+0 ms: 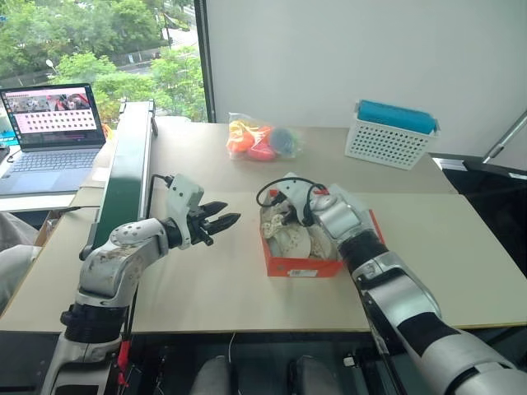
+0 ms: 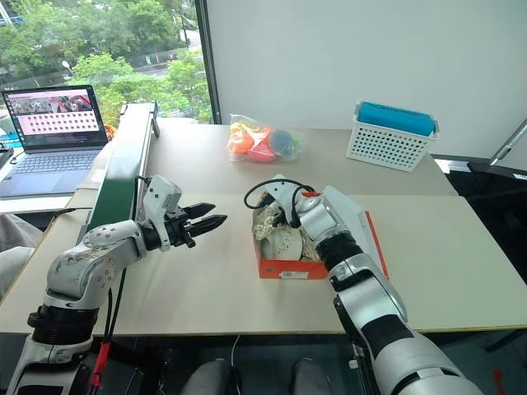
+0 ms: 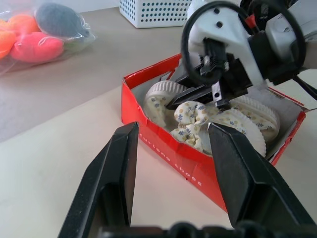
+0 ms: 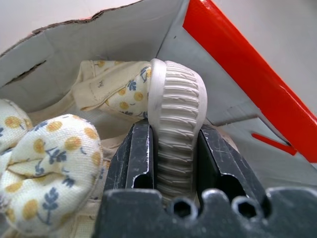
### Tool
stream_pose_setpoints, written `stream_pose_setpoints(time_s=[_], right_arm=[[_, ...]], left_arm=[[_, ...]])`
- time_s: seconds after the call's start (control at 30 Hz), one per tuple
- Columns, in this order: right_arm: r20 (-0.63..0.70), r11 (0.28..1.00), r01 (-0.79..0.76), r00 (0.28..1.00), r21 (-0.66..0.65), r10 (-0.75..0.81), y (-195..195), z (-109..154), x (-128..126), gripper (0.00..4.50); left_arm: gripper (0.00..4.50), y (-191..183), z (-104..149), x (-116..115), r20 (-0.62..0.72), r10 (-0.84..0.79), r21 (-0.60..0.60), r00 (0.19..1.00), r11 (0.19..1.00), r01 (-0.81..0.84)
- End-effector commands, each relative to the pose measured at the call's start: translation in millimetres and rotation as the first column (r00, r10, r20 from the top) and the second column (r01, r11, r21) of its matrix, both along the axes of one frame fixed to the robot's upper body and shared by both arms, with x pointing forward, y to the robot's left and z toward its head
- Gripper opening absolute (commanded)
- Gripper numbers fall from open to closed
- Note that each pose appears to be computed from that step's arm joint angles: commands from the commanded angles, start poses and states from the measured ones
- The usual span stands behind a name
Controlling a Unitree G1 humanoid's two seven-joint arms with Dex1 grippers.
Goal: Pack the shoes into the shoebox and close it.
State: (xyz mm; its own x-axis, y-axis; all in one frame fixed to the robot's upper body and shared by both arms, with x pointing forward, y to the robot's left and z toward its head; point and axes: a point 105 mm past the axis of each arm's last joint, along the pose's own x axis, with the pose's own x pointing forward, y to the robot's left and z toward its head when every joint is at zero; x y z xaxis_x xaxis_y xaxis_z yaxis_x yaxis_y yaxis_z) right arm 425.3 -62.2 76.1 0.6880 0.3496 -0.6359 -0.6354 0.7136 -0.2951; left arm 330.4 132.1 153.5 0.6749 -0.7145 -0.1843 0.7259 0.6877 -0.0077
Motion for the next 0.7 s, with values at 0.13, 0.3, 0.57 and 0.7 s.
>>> stream_pose_setpoints(time_s=[0.13,0.3,0.57,0.7], right_arm=[[-0.298,0.959,0.24,0.936,0.148,-0.188,-26,-38,-17,0.9],[-0.292,0.892,0.328,0.926,0.311,-0.239,-31,4,-8,1.93],[-0.27,0.847,0.337,0.933,0.412,-0.24,-37,37,-24,3.66],[-0.214,0.835,0.347,0.936,0.428,-0.279,-48,54,-25,3.66]], left_arm=[[2.36,-6,11,0,0.049,-0.02,0.003,0.999,1.0,0.02],[2.38,-8,10,0,0.046,-0.028,0.001,0.999,1.0,0.028],[2.38,-9,10,2,0.043,-0.041,0.006,0.998,0.999,0.041],[2.38,-10,10,2,0.041,-0.05,0.01,0.998,0.999,0.049]])
